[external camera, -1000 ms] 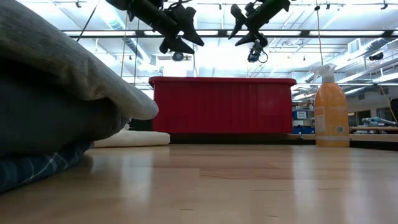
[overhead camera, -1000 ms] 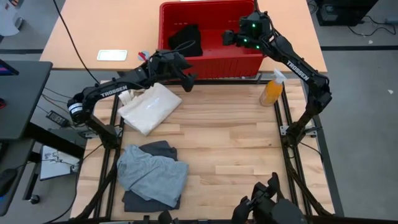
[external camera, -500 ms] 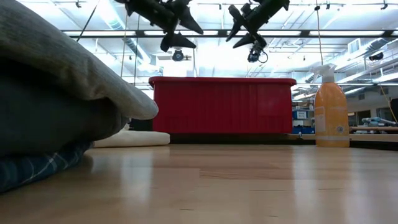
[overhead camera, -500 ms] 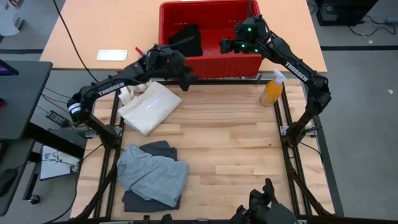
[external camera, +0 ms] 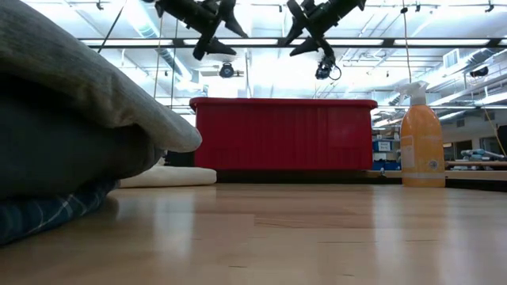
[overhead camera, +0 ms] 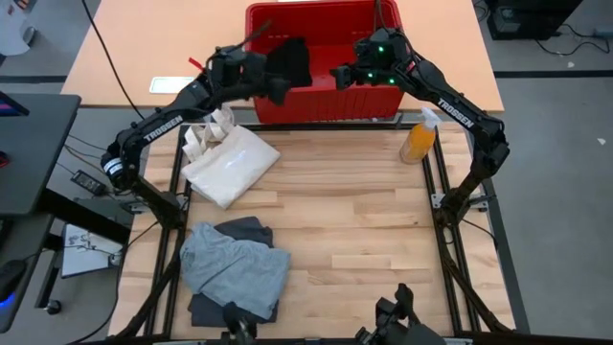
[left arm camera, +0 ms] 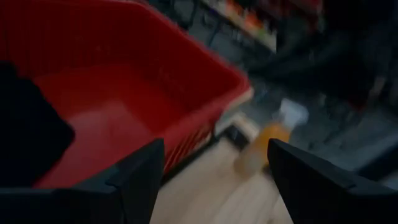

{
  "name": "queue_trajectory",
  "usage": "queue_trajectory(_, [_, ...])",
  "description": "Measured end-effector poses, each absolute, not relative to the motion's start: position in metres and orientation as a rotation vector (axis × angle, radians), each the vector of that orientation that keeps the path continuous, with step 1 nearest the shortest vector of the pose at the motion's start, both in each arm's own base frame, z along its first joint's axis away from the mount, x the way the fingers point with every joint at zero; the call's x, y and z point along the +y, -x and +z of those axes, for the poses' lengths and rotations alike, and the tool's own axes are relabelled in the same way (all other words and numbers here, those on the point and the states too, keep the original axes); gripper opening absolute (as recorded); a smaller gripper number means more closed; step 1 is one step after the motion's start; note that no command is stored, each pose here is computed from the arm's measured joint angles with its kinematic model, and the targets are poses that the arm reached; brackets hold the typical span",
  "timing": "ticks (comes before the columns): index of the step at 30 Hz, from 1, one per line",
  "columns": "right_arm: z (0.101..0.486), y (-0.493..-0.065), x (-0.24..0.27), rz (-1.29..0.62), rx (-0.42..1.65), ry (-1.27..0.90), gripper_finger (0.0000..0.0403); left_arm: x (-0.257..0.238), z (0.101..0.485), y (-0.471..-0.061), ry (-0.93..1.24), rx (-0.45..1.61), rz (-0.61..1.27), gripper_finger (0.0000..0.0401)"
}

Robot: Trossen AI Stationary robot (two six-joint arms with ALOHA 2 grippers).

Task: Fold Laundry from Bin
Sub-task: Remove the black t-shirt from the red organizer bin and put it on the pile of clothes on the table

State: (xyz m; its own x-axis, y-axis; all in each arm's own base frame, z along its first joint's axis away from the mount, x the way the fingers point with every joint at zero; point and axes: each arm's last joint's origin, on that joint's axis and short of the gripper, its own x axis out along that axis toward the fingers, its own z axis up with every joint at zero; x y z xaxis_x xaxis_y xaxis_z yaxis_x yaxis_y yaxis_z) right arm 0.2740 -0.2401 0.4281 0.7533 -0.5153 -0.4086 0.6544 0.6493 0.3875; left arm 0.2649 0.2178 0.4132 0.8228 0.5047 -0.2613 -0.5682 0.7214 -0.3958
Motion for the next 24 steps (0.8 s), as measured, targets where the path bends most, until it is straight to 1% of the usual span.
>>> queue_trajectory(2, [0.428,-0.274,-0.24,-0.718,0.28,-0.507,0.018,0.229,0.412,-0.264,0.544,0.085,0.603,0.0288])
queue_trajectory(5, [0.429,-0.274,-0.242,-0.746,0.284,-0.453,0.018,0.242,0.401,-0.266,0.596,0.095,0.615,0.0283])
queue_trajectory(8, [0.43,-0.273,-0.243,-0.734,0.272,-0.44,0.0181,0.244,0.401,-0.267,0.57,0.094,0.611,0.0274])
queue_trajectory(14, [0.433,-0.27,-0.243,-0.684,0.262,-0.48,0.019,0.25,0.419,-0.268,0.527,0.063,0.646,0.025])
queue_trajectory(17, [0.429,-0.271,-0.24,-0.68,0.303,-0.479,0.0192,0.263,0.427,-0.281,0.481,0.118,0.653,0.0235])
queue_trajectory(20, [0.426,-0.27,-0.239,-0.678,0.343,-0.496,0.0192,0.278,0.434,-0.303,0.417,0.172,0.659,0.0221])
queue_trajectory(24, [0.422,-0.266,-0.233,-0.668,0.41,-0.55,0.0192,0.303,0.435,-0.327,0.381,0.18,0.703,0.0205])
